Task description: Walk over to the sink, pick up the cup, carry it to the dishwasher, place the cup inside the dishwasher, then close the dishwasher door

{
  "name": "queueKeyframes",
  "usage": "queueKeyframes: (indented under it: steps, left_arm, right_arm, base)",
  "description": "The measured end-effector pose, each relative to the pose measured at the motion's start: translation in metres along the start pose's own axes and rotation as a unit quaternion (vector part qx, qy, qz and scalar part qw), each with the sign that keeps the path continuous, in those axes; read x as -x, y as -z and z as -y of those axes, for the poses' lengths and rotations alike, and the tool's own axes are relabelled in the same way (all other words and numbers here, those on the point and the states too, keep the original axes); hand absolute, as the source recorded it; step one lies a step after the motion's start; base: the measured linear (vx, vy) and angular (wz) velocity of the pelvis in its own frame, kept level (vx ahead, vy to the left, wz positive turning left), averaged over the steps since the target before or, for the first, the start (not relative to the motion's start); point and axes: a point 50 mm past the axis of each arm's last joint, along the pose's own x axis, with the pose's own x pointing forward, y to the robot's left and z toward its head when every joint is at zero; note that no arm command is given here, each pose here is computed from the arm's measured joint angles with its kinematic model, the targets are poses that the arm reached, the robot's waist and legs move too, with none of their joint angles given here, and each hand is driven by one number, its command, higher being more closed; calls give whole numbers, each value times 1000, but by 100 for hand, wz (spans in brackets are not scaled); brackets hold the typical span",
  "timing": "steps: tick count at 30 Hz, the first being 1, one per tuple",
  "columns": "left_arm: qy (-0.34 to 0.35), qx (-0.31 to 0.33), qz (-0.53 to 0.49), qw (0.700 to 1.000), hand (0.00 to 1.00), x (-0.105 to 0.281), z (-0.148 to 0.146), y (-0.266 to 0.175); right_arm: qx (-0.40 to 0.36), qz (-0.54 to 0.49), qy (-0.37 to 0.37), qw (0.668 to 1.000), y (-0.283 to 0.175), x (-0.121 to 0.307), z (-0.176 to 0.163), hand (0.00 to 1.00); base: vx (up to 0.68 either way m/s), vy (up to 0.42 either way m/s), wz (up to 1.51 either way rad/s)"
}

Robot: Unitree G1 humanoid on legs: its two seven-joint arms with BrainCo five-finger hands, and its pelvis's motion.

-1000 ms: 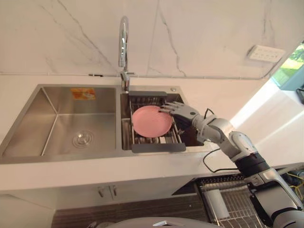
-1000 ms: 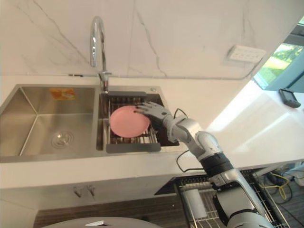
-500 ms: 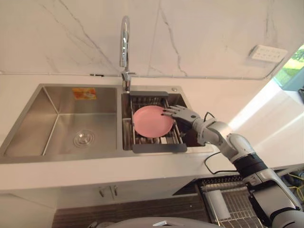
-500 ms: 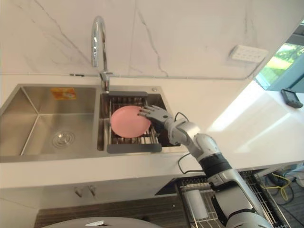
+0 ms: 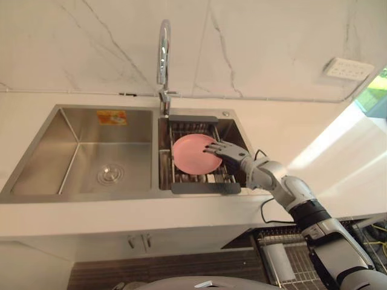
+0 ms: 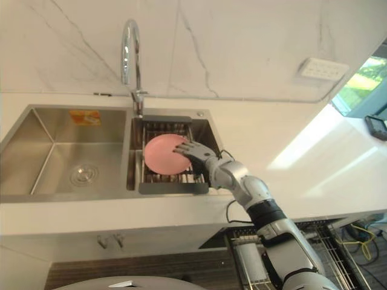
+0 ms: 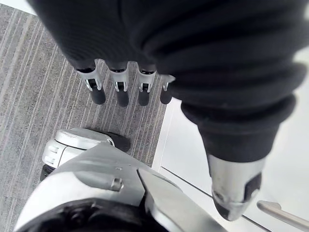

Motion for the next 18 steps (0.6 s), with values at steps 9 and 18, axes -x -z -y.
queueKeyframes:
  steps: [9,18]
  left_arm:
    - [0,0,1,1000,0,0,0,0]
    - [1,-4,2,1000,0,0,1,-1]
  right_arm:
    - [-3,-1,1,1000,-2,1,-7,0]
    - [11,1,-1,1000,-4,0,-11,0]
  base:
    - [-11,-2,0]
    - [-12,-3,0]
